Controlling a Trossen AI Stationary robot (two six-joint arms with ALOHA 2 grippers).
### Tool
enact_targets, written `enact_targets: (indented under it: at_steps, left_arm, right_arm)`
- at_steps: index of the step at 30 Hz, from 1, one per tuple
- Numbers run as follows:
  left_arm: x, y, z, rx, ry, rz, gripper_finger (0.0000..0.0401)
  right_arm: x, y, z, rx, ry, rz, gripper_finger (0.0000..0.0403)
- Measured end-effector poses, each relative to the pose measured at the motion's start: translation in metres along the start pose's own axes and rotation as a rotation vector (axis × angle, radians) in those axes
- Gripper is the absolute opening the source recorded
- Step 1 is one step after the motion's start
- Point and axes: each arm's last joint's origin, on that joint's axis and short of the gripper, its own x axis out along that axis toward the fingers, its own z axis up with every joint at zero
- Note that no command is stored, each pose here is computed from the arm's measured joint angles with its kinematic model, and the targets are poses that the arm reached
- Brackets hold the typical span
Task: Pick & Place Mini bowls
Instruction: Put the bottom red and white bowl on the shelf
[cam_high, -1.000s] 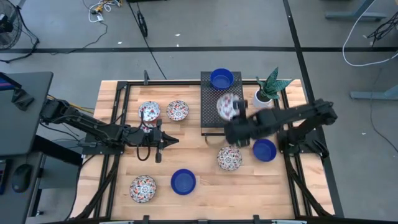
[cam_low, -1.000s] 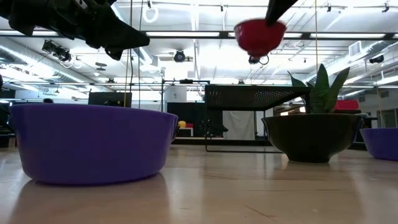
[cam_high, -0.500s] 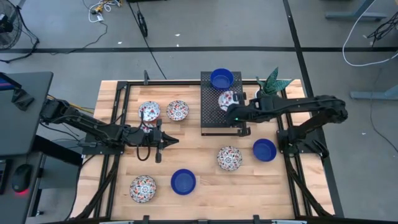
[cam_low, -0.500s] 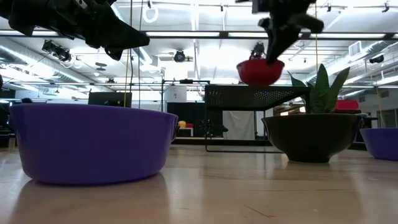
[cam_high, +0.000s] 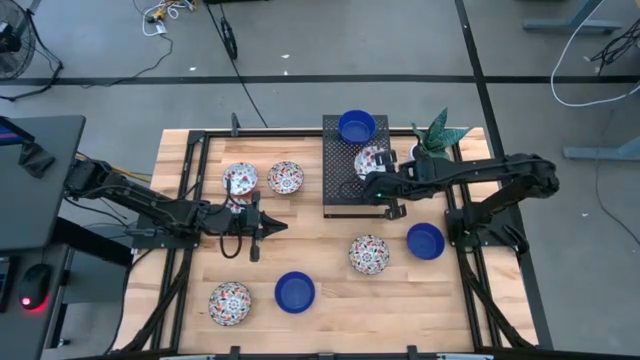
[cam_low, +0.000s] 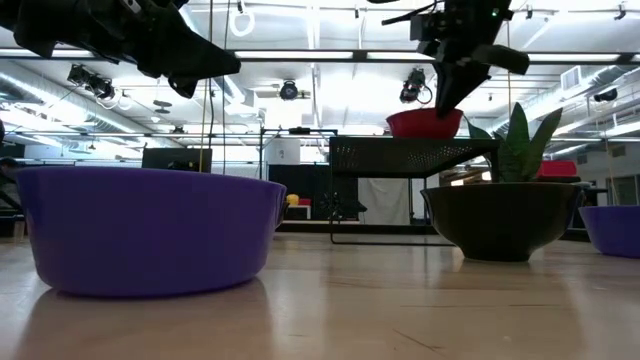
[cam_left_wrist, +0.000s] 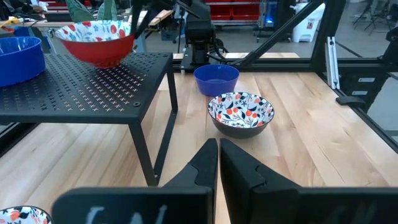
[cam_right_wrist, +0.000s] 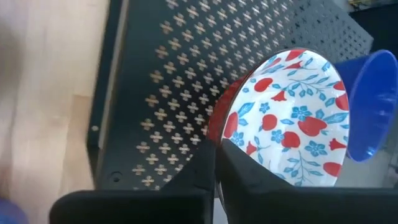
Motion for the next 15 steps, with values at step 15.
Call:
enact_targets:
  at_steps: [15]
  left_arm:
    - [0.0,0.0,0.0,0.001,0.0,0.0,0.0019]
  right_arm:
    - [0.008,-0.016,-0.006,0.1,0.023,-0.02,0.0021]
